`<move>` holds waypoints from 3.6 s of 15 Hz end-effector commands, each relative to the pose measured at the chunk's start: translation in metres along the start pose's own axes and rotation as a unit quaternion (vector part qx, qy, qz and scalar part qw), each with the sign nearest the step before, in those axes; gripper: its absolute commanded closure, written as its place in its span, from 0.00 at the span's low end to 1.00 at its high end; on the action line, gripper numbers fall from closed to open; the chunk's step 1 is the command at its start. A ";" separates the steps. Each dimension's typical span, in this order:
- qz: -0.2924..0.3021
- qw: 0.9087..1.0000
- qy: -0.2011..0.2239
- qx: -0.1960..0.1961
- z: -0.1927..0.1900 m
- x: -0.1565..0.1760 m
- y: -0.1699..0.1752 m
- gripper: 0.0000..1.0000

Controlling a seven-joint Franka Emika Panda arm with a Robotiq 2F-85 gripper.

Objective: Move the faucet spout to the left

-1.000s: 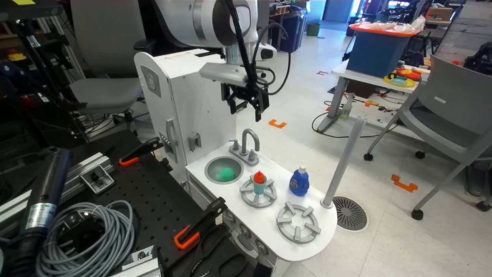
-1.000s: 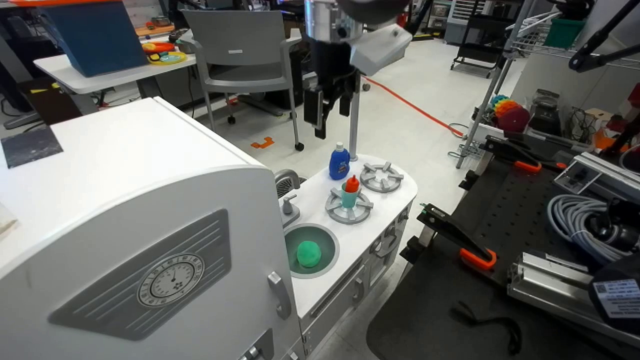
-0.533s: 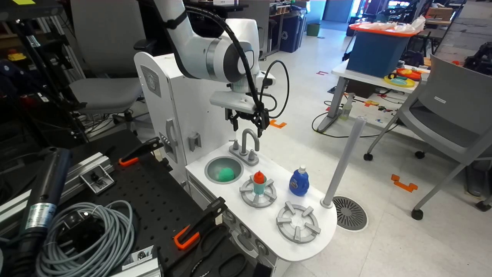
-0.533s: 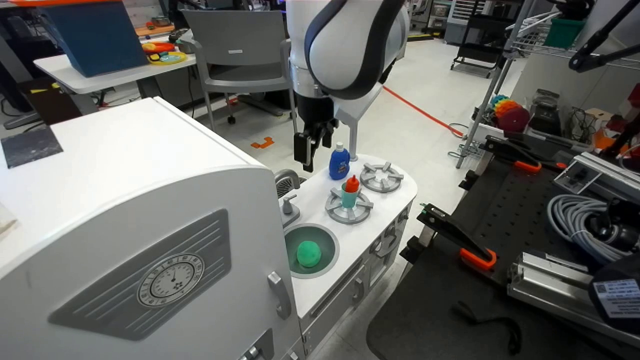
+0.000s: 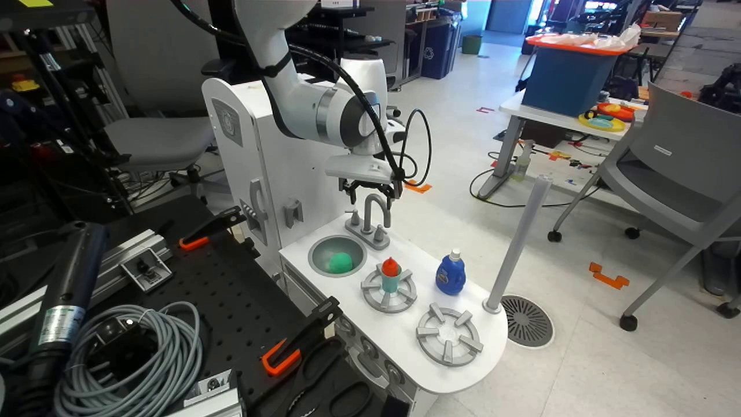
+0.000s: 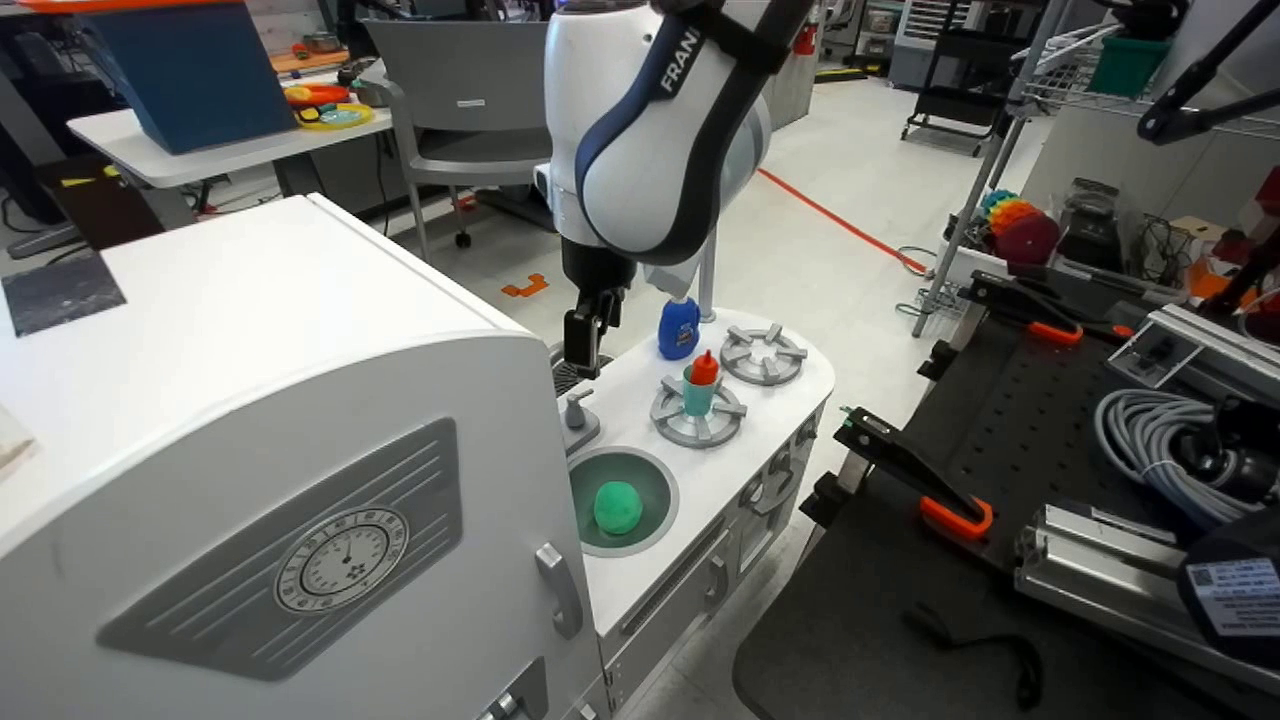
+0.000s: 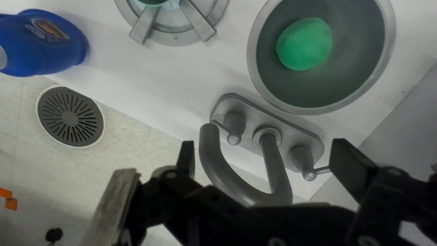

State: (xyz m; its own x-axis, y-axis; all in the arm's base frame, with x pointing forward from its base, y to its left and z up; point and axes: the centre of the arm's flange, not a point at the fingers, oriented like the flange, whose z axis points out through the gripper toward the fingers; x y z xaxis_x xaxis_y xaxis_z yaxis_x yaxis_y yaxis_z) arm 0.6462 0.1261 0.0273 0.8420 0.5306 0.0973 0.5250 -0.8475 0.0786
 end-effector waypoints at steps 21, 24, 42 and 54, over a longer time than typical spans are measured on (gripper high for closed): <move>-0.156 0.987 0.031 -0.007 0.054 0.047 0.000 0.00; -0.141 0.990 0.013 0.000 0.057 0.028 -0.007 0.00; 0.026 0.988 0.026 0.147 0.024 0.001 -0.094 0.00; 0.278 0.949 -0.057 0.137 -0.071 -0.060 -0.052 0.00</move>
State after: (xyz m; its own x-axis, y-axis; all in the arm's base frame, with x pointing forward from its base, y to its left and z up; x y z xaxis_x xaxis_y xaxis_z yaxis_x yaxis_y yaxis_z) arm 0.5833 0.1749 0.0449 0.9925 0.1210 0.0181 0.1214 -0.9570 -0.2636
